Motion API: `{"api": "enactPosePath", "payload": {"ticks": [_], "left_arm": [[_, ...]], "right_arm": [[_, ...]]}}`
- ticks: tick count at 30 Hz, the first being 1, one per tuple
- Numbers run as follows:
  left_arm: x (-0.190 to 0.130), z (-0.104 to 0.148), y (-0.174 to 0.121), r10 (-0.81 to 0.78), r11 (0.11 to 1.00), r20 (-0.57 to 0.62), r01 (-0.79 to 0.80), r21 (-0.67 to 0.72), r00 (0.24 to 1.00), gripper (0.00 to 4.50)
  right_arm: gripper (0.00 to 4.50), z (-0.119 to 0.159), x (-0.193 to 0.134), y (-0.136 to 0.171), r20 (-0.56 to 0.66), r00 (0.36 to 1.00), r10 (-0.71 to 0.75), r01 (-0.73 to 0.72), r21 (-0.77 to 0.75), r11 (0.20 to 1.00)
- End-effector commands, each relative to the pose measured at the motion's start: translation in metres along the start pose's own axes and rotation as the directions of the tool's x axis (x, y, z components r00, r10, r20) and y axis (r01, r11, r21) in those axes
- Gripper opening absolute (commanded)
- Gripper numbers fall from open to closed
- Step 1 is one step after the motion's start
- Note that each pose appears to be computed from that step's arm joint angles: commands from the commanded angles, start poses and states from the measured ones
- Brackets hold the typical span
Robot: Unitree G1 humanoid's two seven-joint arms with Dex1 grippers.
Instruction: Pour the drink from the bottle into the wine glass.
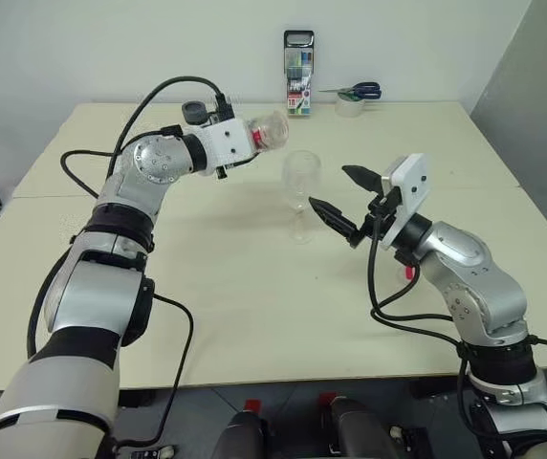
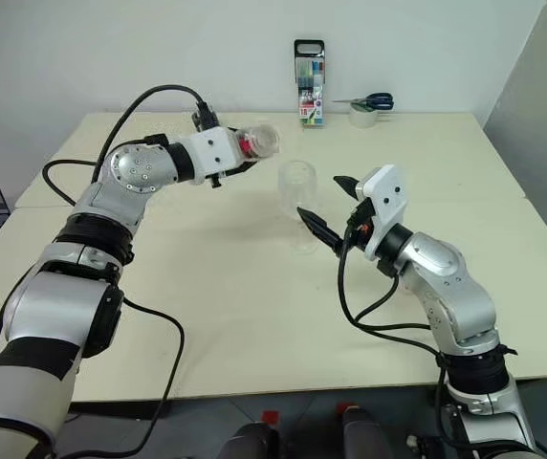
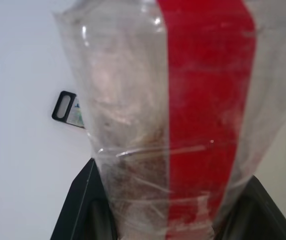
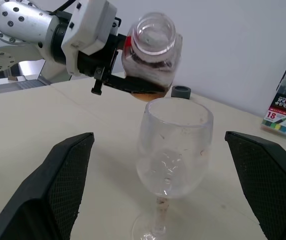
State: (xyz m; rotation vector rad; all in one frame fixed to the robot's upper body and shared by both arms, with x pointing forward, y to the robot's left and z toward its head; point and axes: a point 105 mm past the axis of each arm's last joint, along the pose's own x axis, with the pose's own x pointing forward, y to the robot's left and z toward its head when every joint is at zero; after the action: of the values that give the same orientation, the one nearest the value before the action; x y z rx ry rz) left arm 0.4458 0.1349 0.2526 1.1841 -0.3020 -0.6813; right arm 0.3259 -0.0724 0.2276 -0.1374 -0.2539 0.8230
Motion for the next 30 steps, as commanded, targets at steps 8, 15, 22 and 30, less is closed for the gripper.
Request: {"api": "enactPosePath", "payload": {"ticks": [8,15,22,30], "left_arm": [[0.007,0.022,0.033,0.092,0.967,0.006,-0.090,0.238,0.996,1.74],[0.011,0.029,0.039,0.111,0.919,-0.002,-0.102,0.381,0.994,1.74],[0.014,0.034,0.044,0.128,0.881,-0.001,-0.113,0.460,0.992,1.74],[0.015,0.036,0.048,0.140,0.827,-0.010,-0.111,0.552,0.990,1.74]], "right_arm": [[4.50,0.022,0.001,0.000,0.077,0.997,-0.016,0.020,-0.051,0.998],[4.50,0.022,0.001,-0.001,0.079,0.997,-0.026,0.030,-0.053,0.998],[4.50,0.023,0.000,-0.003,0.086,0.996,-0.037,0.041,-0.046,0.998],[4.50,0.024,0.000,-0.005,0.094,0.994,-0.051,0.055,-0.035,0.998]]}}
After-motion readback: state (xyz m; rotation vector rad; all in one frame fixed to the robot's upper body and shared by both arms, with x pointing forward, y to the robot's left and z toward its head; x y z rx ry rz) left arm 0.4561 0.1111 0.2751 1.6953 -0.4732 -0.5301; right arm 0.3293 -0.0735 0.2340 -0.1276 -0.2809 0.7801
